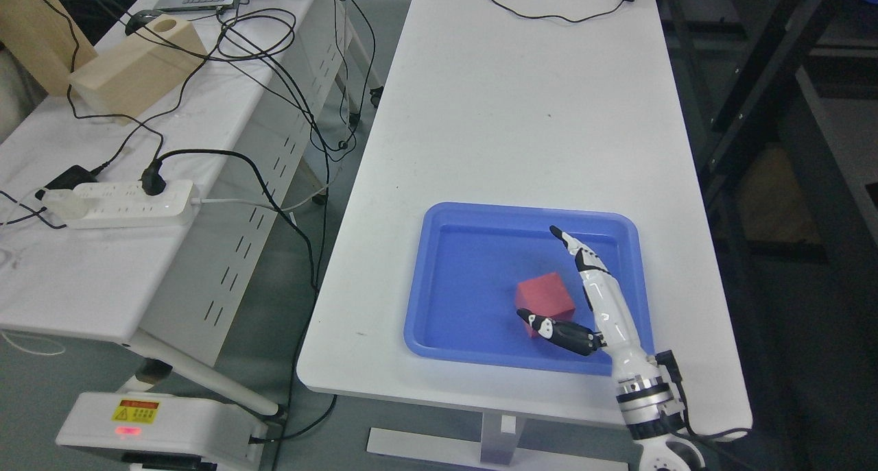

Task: Pick pink block from left shelf to tray
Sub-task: 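Lower the pink cube into the blue tray and open the right hand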

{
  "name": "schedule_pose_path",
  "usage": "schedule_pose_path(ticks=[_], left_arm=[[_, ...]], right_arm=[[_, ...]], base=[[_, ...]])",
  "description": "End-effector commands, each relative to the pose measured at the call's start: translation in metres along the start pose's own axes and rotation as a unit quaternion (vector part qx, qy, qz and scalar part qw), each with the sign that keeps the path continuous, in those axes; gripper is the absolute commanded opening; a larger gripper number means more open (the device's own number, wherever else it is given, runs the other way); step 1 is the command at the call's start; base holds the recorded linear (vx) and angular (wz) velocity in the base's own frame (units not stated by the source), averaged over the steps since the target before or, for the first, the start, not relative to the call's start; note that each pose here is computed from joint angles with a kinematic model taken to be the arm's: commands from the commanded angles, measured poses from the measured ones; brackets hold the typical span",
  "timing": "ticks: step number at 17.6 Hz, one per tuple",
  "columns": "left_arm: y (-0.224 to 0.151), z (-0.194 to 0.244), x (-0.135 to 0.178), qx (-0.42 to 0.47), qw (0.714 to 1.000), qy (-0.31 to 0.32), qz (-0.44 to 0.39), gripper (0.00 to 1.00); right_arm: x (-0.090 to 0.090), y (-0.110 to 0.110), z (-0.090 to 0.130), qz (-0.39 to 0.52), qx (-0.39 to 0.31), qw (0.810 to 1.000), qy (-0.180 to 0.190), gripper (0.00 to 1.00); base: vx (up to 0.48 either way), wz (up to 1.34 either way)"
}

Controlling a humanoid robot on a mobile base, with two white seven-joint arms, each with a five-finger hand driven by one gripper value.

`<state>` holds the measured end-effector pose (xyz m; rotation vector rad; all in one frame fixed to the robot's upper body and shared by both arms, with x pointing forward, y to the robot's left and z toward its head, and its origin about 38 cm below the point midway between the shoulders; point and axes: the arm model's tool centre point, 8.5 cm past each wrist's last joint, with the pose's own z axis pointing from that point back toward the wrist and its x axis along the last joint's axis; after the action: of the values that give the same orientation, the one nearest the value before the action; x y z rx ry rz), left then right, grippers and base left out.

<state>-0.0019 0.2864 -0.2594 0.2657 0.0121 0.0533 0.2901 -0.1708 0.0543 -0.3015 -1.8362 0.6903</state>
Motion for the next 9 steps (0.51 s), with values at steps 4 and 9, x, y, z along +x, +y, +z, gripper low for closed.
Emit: schedule_pose_path(ticks=[4, 9], left_arm=[[0.009, -0.001, 0.026, 0.007, 1.000, -0.024, 0.004, 1.00], [0.009, -0.001, 0.025, 0.007, 1.000, -0.023, 0.004, 1.00]], right_arm=[[-0.030, -0.062, 0.011, -0.276, -0.096, 0.956, 0.005, 0.99], [-0.020, -0.071, 0.014, -0.282, -0.124, 0.950, -0.054, 0.99]], base=[[0.000, 0.00], [-0.004, 0.00]])
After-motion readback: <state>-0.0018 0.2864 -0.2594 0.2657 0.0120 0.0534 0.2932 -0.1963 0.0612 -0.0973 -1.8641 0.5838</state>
